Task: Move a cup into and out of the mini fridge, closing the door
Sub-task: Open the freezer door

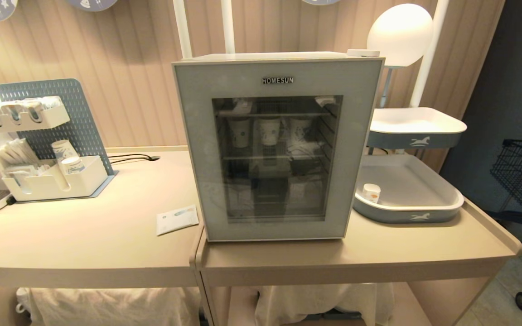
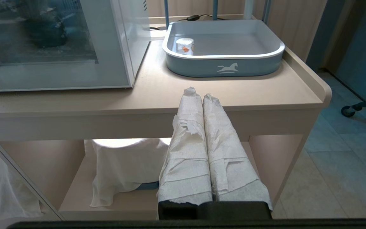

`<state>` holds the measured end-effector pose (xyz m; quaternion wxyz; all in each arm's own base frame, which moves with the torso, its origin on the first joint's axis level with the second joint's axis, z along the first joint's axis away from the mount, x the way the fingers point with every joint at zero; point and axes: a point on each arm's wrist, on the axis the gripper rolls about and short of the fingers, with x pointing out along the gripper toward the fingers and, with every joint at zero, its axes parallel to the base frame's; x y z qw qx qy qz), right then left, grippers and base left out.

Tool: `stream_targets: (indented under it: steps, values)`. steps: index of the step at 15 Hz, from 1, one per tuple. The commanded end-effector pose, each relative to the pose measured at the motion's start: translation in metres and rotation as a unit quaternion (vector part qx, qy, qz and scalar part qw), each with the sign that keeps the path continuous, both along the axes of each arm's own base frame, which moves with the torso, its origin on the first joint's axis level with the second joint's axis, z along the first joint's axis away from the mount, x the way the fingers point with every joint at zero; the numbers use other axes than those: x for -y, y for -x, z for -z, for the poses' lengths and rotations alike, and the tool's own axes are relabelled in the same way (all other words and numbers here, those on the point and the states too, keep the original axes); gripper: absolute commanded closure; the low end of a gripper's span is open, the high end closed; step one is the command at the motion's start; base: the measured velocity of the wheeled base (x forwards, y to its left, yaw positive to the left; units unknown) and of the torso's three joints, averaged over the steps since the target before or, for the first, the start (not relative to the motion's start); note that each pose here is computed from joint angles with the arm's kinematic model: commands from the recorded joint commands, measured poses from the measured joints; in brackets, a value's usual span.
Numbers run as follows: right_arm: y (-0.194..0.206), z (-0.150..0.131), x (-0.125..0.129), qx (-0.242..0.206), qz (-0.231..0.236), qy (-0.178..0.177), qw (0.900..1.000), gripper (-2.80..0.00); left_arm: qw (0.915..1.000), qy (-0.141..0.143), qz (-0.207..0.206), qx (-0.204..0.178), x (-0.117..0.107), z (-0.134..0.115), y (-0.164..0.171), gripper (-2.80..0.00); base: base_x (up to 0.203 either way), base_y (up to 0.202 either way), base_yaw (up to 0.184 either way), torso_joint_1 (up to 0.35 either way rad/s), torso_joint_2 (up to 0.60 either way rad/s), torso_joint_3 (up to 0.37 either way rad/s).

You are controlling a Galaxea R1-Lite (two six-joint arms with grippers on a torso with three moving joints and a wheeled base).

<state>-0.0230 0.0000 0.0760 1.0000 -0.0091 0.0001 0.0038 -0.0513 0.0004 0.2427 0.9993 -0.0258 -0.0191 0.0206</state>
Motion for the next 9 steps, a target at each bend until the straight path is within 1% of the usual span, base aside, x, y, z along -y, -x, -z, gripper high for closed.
stream_targets:
  steps: [1, 3, 5, 6, 7, 9]
  values:
    - [0.000, 0.000, 0.000, -0.001, 0.000, 0.001, 1.000, 0.00, 0.9934, 0.014, -0.002, -0.114, -0.001, -0.044, -0.089, 0.00, 0.000, 0.000, 0.000, 0.000, 0.00, 0.000]
    - [0.000, 0.000, 0.000, 0.000, 0.000, 0.002, 1.000, 0.00, 0.9863, 0.026, 0.006, -0.163, -0.001, -0.056, -0.163, 0.00, 0.000, 0.000, 0.000, 0.000, 0.00, 0.000]
    - [0.000, 0.000, 0.000, 0.000, -0.001, 0.001, 1.000, 0.00, 0.9783, 0.036, 0.028, -0.202, -0.002, -0.056, -0.237, 0.00, 0.000, 0.000, 0.000, 0.000, 0.00, 0.000]
    - [0.000, 0.000, 0.000, 0.000, 0.000, 0.001, 1.000, 0.00, 0.9736, 0.043, 0.044, -0.220, -0.002, -0.052, -0.278, 0.00, 0.000, 0.000, 0.000, 0.000, 0.00, 0.000]
    - [0.000, 0.000, 0.000, -0.001, -0.001, 0.001, 1.000, 0.00, 0.9705, 0.050, 0.064, -0.227, -0.003, -0.049, -0.311, 0.00, 0.000, 0.000, 0.000, 0.000, 0.00, 0.000]
    - [0.000, 0.000, 0.000, -0.001, -0.001, 0.001, 1.000, 0.00, 0.9660, 0.066, 0.120, -0.219, -0.004, -0.051, -0.368, 0.00, 0.000, 0.000, 0.000, 0.000, 0.00, 0.000]
